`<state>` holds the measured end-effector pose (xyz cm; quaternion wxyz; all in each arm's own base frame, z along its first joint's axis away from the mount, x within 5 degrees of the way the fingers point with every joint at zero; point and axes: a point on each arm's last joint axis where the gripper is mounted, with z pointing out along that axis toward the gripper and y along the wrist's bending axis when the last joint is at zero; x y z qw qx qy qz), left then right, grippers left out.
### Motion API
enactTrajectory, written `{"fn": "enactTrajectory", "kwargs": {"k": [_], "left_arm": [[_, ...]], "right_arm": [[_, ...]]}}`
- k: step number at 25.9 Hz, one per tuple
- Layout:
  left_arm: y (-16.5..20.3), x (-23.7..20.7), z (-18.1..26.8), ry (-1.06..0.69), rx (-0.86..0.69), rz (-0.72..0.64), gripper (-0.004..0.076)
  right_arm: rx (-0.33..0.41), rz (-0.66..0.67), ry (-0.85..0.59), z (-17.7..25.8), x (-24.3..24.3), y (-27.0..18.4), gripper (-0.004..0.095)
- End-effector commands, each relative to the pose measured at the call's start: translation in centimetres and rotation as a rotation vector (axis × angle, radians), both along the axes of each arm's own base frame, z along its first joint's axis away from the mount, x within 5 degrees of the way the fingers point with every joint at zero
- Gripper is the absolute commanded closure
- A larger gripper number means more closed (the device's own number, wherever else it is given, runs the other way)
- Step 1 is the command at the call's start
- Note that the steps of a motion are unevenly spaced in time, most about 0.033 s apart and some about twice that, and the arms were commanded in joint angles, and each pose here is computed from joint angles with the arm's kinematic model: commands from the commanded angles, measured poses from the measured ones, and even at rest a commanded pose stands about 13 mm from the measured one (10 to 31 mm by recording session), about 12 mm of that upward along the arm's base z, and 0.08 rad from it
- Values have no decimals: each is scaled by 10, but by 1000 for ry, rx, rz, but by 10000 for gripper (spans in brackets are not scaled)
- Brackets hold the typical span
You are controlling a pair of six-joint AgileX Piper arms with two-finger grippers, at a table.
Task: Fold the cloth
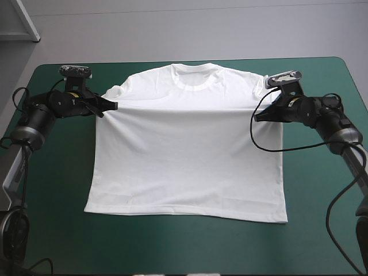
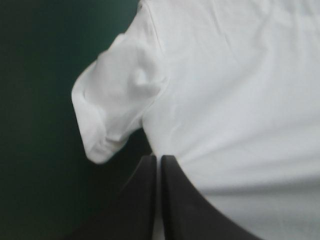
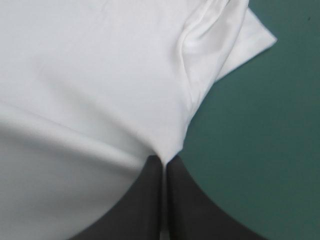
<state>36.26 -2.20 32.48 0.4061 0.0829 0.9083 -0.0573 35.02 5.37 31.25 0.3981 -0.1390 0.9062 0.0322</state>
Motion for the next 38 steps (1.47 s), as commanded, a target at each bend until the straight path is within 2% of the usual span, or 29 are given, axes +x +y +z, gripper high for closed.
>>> {"fn": "enactTrajectory", "kwargs": {"k": [1, 9, 11, 17, 25, 38], "left_arm": [[1, -12, 57, -185, -20, 12, 705], [-4, -36, 120, -313, -53, -44, 705], [-5, -51, 145, -359, -55, -67, 705], [-5, -104, 204, -525, -42, -89, 705], [-3, -166, 240, -637, -1, -100, 705], [-2, -243, 260, -738, 13, -101, 705]], "right_arm": [[31, 0, -205, 61, -12, -2, 925], [80, 31, -362, 135, -43, -3, 925], [106, 46, -428, 162, -61, -3, 925], [119, 65, -563, 213, -112, -9, 925], [124, 79, -645, 238, -164, -15, 925], [124, 101, -728, 256, -238, -23, 925]]}}
